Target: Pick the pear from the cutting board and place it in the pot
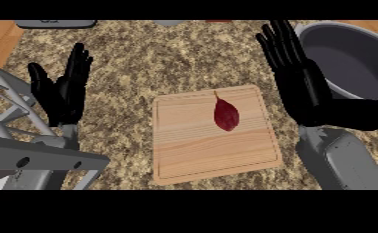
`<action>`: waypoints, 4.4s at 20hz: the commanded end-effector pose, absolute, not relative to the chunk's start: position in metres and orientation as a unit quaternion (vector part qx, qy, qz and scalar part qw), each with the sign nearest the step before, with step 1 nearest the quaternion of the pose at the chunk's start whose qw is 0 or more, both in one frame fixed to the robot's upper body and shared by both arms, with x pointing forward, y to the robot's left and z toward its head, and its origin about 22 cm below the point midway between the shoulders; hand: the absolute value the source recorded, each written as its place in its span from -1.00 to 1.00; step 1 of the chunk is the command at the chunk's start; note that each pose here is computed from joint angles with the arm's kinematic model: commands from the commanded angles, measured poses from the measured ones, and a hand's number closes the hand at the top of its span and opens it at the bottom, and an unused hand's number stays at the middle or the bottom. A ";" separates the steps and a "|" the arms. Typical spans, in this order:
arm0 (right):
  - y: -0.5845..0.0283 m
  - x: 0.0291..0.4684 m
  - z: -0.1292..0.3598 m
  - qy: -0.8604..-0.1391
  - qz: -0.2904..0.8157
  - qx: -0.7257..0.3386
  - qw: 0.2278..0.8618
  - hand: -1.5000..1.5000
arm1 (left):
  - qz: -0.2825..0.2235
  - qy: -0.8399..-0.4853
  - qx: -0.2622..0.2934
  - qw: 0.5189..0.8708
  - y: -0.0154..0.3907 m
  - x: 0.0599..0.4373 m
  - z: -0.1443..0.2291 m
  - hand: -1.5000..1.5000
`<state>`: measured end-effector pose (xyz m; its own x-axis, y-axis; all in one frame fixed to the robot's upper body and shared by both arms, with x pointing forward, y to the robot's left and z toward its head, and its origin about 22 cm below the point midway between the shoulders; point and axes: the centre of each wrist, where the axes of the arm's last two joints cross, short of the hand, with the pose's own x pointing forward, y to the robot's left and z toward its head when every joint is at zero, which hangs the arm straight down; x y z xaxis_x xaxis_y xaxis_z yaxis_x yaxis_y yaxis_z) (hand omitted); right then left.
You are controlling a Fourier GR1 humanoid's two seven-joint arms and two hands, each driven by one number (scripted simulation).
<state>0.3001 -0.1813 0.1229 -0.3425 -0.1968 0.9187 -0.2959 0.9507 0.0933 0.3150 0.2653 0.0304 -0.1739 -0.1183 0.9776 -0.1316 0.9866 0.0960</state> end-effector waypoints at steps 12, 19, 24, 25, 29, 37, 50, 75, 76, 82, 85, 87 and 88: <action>-0.318 0.261 0.025 -0.850 -0.019 -0.164 0.501 -1.00 | -0.016 -0.753 -0.003 0.658 0.296 0.267 -0.023 0.00; -0.306 0.250 0.023 -0.881 0.026 -0.152 0.447 -1.00 | -0.018 -0.747 -0.006 0.665 0.274 0.279 -0.020 0.00; -0.320 0.229 0.011 -0.818 0.144 -0.184 0.525 -1.00 | -0.030 -0.746 -0.007 0.665 0.280 0.281 -0.017 0.00; -0.325 0.223 0.009 -0.797 0.182 -0.182 0.546 -1.00 | -0.033 -0.755 -0.006 0.655 0.272 0.288 -0.011 0.00; -0.330 0.220 0.011 -0.727 0.287 -0.191 0.594 -1.00 | -0.044 -0.754 -0.024 0.655 0.265 0.293 -0.011 0.00; -0.296 0.235 0.018 -0.670 0.312 -0.192 0.646 -1.00 | -0.047 -0.750 -0.016 0.660 0.259 0.291 -0.019 0.00; -0.244 0.247 0.002 -0.590 0.370 -0.190 0.692 -1.00 | -0.029 -0.751 -0.008 0.660 0.253 0.298 -0.015 0.00; -0.192 0.286 -0.008 -0.629 0.367 -0.253 0.637 1.00 | -0.028 -0.744 -0.007 0.667 0.253 0.291 -0.016 0.00; -0.189 0.283 -0.011 -0.628 0.365 -0.252 0.640 1.00 | -0.023 -0.751 0.005 0.660 0.255 0.287 -0.023 0.00; -0.177 0.288 -0.016 -0.645 0.365 -0.264 0.617 1.00 | -0.025 -0.749 0.000 0.663 0.251 0.288 -0.023 0.00; -0.205 0.312 -0.005 -0.617 0.341 -0.312 0.637 1.00 | -0.029 -0.755 0.004 0.655 0.256 0.289 -0.019 0.00; -0.224 0.334 -0.002 -0.538 0.322 -0.374 0.683 1.00 | -0.048 -0.766 -0.020 0.641 0.251 0.302 -0.003 0.00; -0.241 0.347 0.009 -0.513 0.298 -0.404 0.696 1.00 | -0.055 -0.764 -0.037 0.641 0.253 0.300 -0.007 0.00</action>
<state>0.3161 -0.2084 -0.0066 0.0818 0.8316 0.5493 -0.0629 0.5544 -0.8299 0.3211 0.2434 0.0308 -0.3520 -0.0244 0.9357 0.3570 0.9206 0.1584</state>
